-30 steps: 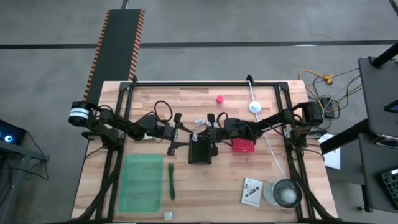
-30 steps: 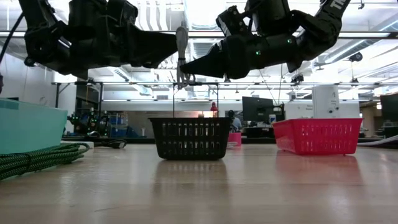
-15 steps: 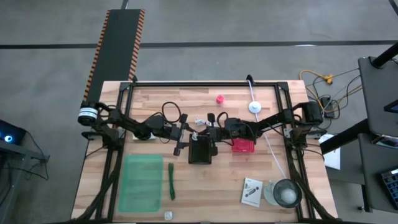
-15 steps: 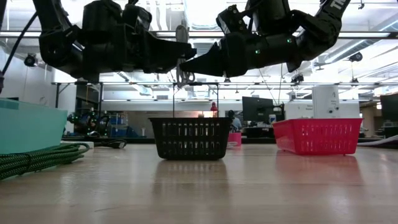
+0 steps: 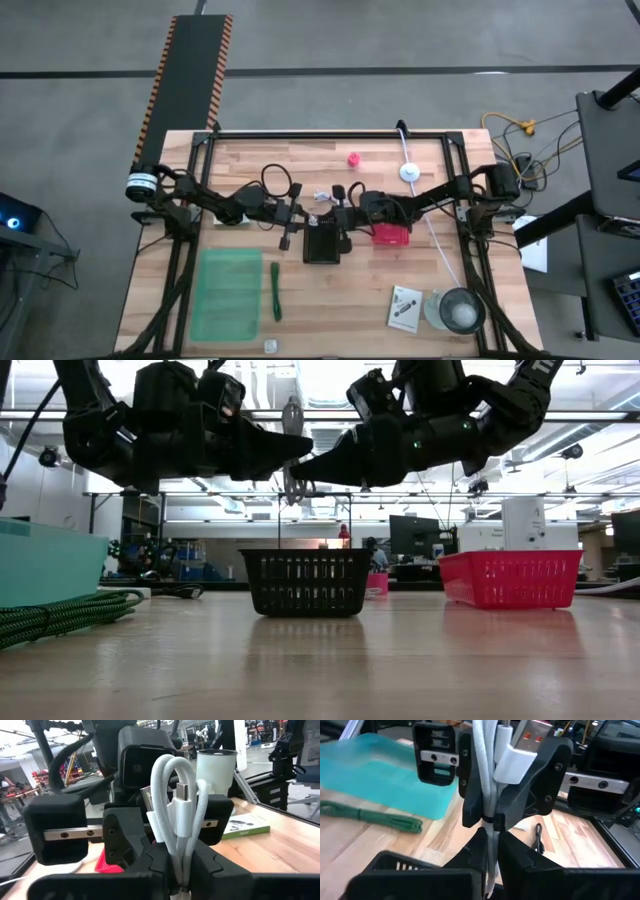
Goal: Pick and place items into bin
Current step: Put the bottom white charger cable into the green bin
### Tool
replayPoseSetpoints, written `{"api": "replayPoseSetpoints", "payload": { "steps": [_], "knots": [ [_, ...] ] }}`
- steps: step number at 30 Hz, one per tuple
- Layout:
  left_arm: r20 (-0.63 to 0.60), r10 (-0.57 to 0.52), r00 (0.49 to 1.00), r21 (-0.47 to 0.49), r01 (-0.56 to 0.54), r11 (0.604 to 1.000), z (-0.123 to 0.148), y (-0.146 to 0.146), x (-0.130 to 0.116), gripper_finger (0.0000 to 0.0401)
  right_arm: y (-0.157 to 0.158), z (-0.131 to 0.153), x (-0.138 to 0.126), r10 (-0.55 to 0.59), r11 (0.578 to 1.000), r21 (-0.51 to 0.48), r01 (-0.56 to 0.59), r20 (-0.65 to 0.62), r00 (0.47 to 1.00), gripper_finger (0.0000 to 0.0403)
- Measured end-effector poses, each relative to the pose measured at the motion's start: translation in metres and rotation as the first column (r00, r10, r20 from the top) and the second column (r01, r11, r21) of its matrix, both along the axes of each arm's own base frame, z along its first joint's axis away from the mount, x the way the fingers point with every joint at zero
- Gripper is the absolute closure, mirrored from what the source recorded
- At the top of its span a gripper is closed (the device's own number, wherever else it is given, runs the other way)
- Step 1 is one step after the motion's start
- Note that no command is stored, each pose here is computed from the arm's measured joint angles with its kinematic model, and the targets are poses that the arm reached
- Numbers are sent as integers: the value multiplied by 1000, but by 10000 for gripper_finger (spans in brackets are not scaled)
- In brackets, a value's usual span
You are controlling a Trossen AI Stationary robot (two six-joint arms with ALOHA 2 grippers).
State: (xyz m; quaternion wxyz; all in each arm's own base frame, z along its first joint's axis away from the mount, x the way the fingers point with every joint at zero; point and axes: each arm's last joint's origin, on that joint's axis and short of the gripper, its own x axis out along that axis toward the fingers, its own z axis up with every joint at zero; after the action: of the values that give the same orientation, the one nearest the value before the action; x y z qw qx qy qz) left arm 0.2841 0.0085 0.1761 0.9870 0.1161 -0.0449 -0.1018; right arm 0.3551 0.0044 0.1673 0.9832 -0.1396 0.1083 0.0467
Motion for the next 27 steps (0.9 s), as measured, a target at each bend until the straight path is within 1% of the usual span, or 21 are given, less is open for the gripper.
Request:
{"api": "replayPoseSetpoints", "payload": {
  "steps": [3,7,10,13,15,16,21,25,27],
  "knots": [
    [-2,-9,1000,-7,9,1000,2,-1,-3,372,4,-3,-1,14,1000,-18,-14,-26,1000,338],
    [-34,-7,999,-9,6,1000,5,-1,-10,380,5,-4,-4,0,999,-35,-2,-75,997,287],
    [-56,-5,998,-11,5,1000,8,-1,-18,380,2,-3,-8,-104,993,-72,94,-141,985,256],
    [-93,-10,996,-26,8,1000,13,-3,-28,380,-2,6,-12,-252,967,-72,244,-136,958,236],
    [-116,-16,993,-69,8,998,21,-4,-34,380,-4,10,-14,-318,948,-63,312,-125,940,227],
    [-135,-21,991,-93,9,996,25,-5,-37,380,-5,11,-15,-333,943,-63,327,-125,935,224],
    [-243,-57,968,-219,2,976,48,-11,-56,380,-5,17,-16,-335,942,-54,331,-106,936,218],
    [-288,-105,952,-341,0,940,62,-18,-74,380,-5,16,-17,-331,943,-80,323,-118,936,221],
    [-299,-132,945,-383,8,924,67,-23,-82,380,-5,16,-17,-326,943,-102,315,-115,938,220]
  ]
}}
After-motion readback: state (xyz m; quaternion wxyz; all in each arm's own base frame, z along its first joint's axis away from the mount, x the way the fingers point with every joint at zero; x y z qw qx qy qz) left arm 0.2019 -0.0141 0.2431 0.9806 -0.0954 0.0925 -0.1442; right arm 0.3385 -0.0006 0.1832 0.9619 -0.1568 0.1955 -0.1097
